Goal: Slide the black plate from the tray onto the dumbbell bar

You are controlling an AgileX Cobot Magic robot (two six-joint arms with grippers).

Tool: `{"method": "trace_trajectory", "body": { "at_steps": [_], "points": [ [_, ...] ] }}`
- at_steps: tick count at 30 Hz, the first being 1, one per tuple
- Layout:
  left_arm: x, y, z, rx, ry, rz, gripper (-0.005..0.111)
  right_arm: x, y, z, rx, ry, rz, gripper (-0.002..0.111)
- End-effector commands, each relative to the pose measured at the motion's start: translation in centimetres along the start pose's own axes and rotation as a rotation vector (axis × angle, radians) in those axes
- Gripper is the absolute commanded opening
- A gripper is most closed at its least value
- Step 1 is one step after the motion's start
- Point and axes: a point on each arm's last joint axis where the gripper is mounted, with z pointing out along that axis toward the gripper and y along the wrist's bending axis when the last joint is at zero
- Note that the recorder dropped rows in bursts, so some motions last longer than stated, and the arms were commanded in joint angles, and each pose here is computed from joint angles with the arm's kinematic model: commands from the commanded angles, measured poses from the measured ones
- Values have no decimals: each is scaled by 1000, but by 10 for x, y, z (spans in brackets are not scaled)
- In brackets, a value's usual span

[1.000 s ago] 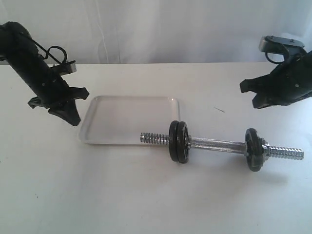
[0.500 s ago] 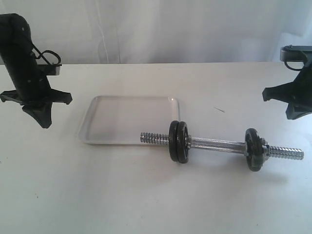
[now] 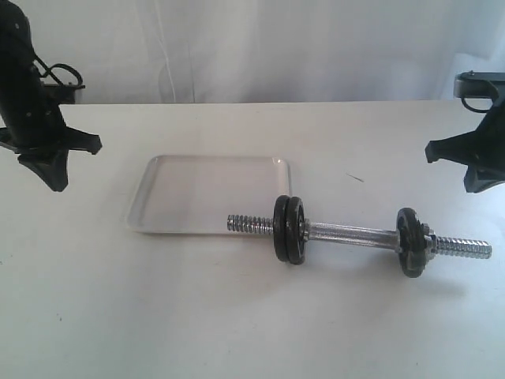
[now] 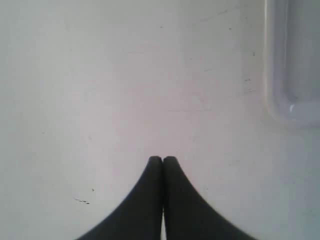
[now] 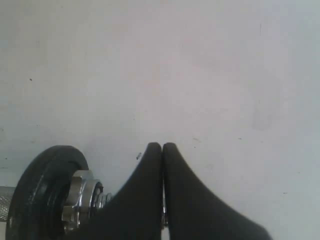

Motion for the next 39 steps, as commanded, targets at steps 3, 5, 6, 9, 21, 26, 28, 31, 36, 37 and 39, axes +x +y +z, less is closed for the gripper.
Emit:
{"method": "trace_trajectory", "body": {
  "at_steps": [3, 5, 6, 9, 21, 26, 28, 31, 36, 37, 39],
  "points": [
    [28, 23, -19, 14, 74, -65, 0, 1, -5, -3, 20, 44, -13, 0],
    [38, 29, -22, 5, 87, -81, 0, 1, -5, -7, 20, 79, -27, 0],
    [44, 30, -23, 6, 94, -88, 0, 1, -5, -10, 21, 94, -27, 0],
    [58, 28, -26, 0, 109, -88, 0, -1, -5, -18, 19, 131, -25, 0],
    [123, 17, -68, -65, 55, -78, 0, 16, -3, -73, 1, 59, -17, 0],
    [152, 9, -92, -83, -64, -73, 0, 36, -3, -118, 9, -71, -22, 0],
    [166, 6, -105, -95, -122, -71, 0, 45, -3, -137, 11, -132, -23, 0],
    [188, 0, -123, -107, -196, -68, 0, 63, -2, -170, 15, -238, -55, 0],
    [229, -10, -154, -129, -335, -60, 0, 99, -1, -224, 14, -422, -53, 0],
    [239, -13, -160, -133, -365, -59, 0, 106, -1, -233, 15, -455, -53, 0],
    [259, -18, -170, -143, -426, -56, 0, 123, 0, -251, 15, -529, -53, 0]
  ]
}}
